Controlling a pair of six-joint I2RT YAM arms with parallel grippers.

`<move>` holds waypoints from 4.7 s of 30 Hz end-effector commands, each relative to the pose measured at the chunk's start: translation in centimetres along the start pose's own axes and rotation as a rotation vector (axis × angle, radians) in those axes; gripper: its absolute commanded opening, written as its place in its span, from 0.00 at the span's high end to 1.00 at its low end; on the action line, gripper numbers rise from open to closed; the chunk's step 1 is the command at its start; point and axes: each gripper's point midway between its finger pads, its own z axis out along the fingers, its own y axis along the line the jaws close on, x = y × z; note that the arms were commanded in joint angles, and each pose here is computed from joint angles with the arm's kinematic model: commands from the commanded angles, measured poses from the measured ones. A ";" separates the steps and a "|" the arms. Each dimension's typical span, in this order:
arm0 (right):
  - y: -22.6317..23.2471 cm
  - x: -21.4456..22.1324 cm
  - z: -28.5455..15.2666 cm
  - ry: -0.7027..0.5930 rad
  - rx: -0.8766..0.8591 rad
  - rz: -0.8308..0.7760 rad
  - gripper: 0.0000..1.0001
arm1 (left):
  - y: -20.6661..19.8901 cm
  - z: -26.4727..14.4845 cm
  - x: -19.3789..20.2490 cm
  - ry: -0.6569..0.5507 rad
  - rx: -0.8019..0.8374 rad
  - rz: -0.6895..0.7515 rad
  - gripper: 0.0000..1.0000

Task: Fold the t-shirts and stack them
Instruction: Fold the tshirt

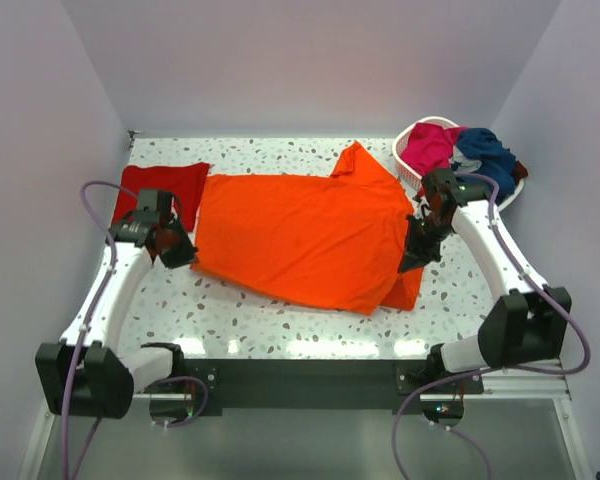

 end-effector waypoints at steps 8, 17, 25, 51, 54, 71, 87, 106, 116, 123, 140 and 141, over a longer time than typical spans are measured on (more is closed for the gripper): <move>1.1 -10.0 3.0 -0.102 -0.016 0.045 1.00 | -4.3 5.2 -9.3 -0.070 0.022 0.086 1.00; 2.4 -16.6 5.3 -0.102 0.000 0.034 1.00 | -4.2 7.3 -12.8 -0.075 -0.022 0.068 1.00; 2.2 -19.6 6.7 -0.097 0.044 0.024 1.00 | -2.1 8.9 -12.7 -0.049 -0.057 0.024 1.00; 3.9 -20.8 4.3 -0.189 -0.033 -0.040 0.23 | -2.4 9.7 -12.1 -0.071 0.013 0.102 0.10; 3.6 -18.3 3.7 -0.191 -0.056 -0.063 0.23 | -1.0 10.4 -9.2 -0.020 -0.006 0.107 0.17; 2.0 -10.8 6.9 -0.064 -0.135 -0.122 0.27 | 1.9 11.2 -5.1 0.001 -0.056 0.096 0.36; 1.1 -9.1 8.3 -0.005 -0.130 -0.145 0.32 | 2.5 12.2 -3.1 0.040 -0.050 0.078 0.64; -1.5 -6.2 10.1 0.094 -0.037 -0.116 0.96 | 3.8 11.6 -1.9 0.037 -0.090 0.098 1.00; -3.0 -7.5 8.9 0.051 0.075 -0.137 1.00 | 6.6 9.9 -3.0 -0.010 -0.237 0.169 1.00; -3.9 -8.2 7.2 0.004 0.142 -0.159 1.00 | 6.2 8.9 -3.6 -0.030 -0.229 0.167 1.00; -6.8 -7.9 4.3 -0.086 0.314 -0.157 1.00 | 5.1 4.9 -2.3 0.040 -0.195 0.120 1.00; -6.8 -7.7 4.4 -0.083 0.313 -0.155 1.00 | 4.9 4.9 -1.8 0.059 -0.181 0.114 1.00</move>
